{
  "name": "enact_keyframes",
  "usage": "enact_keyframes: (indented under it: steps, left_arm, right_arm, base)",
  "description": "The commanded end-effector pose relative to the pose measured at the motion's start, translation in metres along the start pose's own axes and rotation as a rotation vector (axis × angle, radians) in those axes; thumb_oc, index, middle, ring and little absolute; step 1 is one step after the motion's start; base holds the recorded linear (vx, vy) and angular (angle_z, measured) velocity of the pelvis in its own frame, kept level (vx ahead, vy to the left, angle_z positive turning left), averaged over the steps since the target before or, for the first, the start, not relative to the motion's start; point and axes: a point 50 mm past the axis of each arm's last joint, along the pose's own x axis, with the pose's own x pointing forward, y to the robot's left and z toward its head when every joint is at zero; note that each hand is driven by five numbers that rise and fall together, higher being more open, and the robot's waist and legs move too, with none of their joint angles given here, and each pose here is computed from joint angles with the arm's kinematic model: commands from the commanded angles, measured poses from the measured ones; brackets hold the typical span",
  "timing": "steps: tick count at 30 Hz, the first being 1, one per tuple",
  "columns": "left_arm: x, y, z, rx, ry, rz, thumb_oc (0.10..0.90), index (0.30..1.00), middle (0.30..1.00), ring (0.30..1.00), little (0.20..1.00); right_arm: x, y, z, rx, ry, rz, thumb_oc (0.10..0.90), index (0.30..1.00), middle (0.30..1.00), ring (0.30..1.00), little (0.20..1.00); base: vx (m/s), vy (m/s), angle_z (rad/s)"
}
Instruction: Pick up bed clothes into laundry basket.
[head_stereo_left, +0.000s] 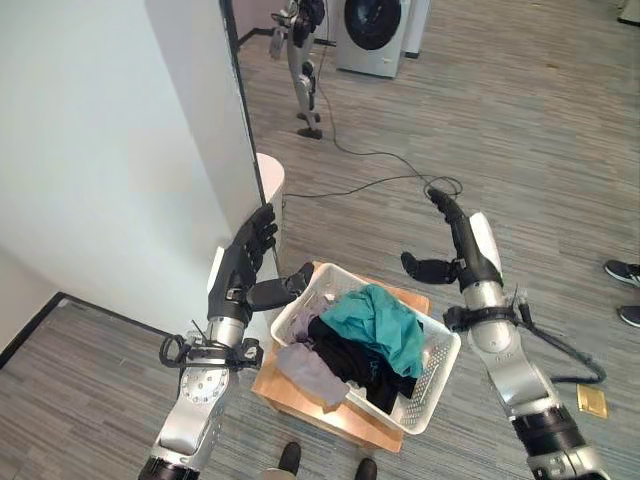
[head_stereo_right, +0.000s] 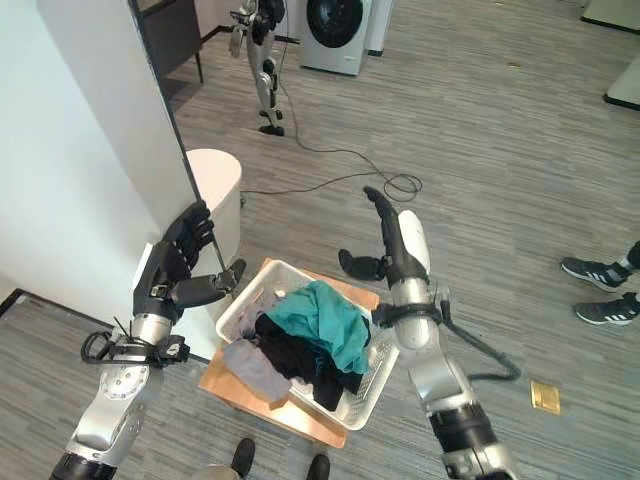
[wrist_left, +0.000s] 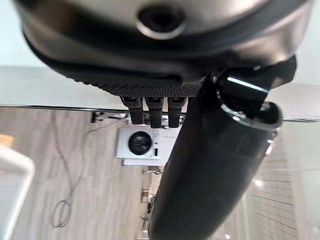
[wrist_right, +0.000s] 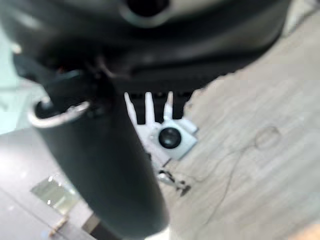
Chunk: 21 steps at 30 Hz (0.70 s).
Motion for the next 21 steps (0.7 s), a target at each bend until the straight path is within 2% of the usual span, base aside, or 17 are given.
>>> enact_keyframes:
  steps: [1, 6, 10, 16, 18, 21]
  left_arm:
    - [0.013, -0.001, 0.033, 0.015, -0.19, -0.033, 0.8, 0.9, 0.9, 0.9, 0.9]
    - [0.003, 0.0, 0.022, 0.069, -0.141, -0.057, 0.8, 0.9, 0.9, 0.9, 0.9]
    - [-0.003, -0.001, 0.013, 0.066, -0.099, -0.062, 0.8, 0.9, 0.9, 0.9, 0.9]
    - [-0.002, -0.004, 0.004, 0.091, -0.068, -0.066, 0.8, 0.9, 0.9, 0.9, 0.9]
    - [-0.007, -0.001, -0.004, 0.116, -0.034, -0.055, 0.8, 0.9, 0.9, 0.9, 0.9]
    - [-0.008, -0.002, -0.006, 0.123, -0.027, -0.05, 0.8, 0.9, 0.9, 0.9, 0.9]
  right_arm:
    - [0.01, -0.025, 0.043, 0.009, -0.248, -0.086, 0.8, 0.9, 0.9, 0.9, 0.9]
    - [-0.012, -0.032, 0.057, 0.01, -0.357, -0.092, 0.8, 0.9, 0.9, 0.9, 0.9]
    - [-0.013, -0.032, 0.058, 0.015, -0.367, -0.089, 0.8, 0.9, 0.9, 0.9, 0.9]
    - [-0.033, -0.032, 0.042, 0.073, -0.301, -0.09, 0.8, 0.9, 0.9, 0.9, 0.9]
    - [-0.05, -0.027, 0.022, 0.096, -0.207, -0.048, 0.8, 0.9, 0.9, 0.9, 0.9]
    - [-0.056, -0.025, 0.012, 0.097, -0.158, -0.031, 0.8, 0.9, 0.9, 0.9, 0.9]
  base:
    - [-0.11, -0.057, -0.45]
    - [-0.19, -0.105, -0.26]
    - [-0.19, -0.044, -0.22]
    - [-0.22, 0.03, -0.12]
    - [-0.11, 0.096, -0.05]
    - [-0.08, 0.167, -0.21]
